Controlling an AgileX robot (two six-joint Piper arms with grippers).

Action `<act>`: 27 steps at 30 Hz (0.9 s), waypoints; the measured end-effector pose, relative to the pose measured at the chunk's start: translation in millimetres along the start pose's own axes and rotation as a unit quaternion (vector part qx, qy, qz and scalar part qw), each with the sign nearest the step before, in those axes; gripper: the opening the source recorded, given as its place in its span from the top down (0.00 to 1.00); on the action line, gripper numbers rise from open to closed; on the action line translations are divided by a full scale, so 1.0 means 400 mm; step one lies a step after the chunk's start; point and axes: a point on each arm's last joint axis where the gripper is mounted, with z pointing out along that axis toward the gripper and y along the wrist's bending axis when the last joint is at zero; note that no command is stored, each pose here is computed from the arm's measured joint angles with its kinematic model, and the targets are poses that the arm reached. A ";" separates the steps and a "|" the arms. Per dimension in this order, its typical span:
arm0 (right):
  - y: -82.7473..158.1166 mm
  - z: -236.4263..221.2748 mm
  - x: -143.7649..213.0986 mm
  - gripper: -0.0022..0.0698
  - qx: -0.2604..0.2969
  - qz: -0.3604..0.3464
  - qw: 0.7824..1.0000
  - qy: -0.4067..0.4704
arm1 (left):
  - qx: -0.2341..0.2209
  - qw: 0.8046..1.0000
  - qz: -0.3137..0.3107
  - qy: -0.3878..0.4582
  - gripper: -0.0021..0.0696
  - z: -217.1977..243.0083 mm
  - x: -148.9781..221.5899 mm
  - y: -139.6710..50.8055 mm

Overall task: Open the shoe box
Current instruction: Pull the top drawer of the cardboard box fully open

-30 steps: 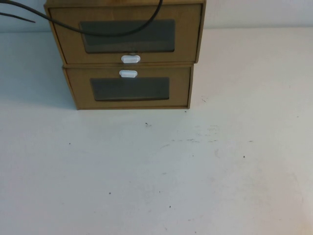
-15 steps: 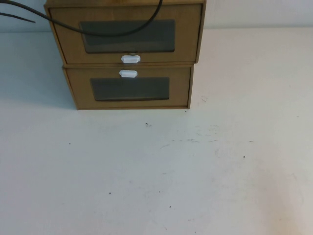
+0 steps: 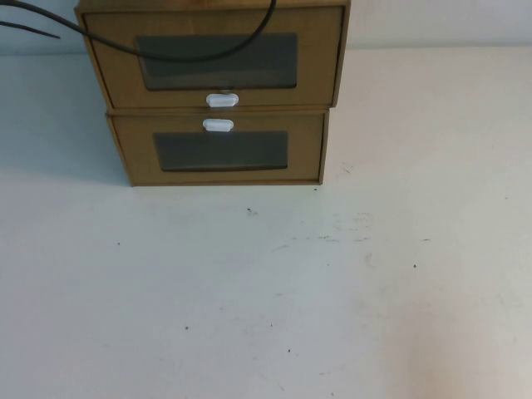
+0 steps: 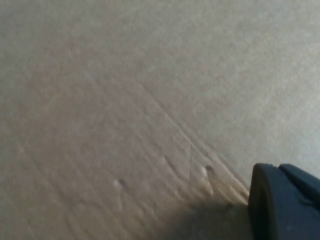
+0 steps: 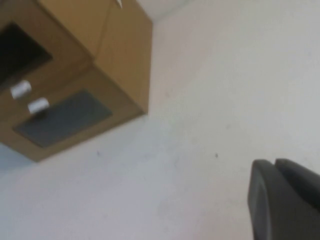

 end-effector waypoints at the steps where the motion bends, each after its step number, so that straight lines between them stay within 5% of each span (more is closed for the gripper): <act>1: 0.011 0.004 -0.012 0.99 0.009 -0.017 0.999 0.029 | 0.000 1.000 0.000 0.000 0.98 0.000 0.000 0.000; 11: 0.089 0.100 -0.137 0.99 0.032 -0.151 0.964 0.216 | 0.000 1.000 0.000 0.000 0.98 0.000 0.000 0.000; 17: 0.146 0.198 -0.205 0.99 -0.010 -0.194 0.945 0.264 | 0.000 1.000 -0.002 0.000 0.98 0.000 0.000 0.000; 27: 0.383 0.392 -0.165 0.99 -0.115 -0.342 0.872 0.332 | 0.000 1.000 -0.006 0.000 0.98 0.000 0.000 0.000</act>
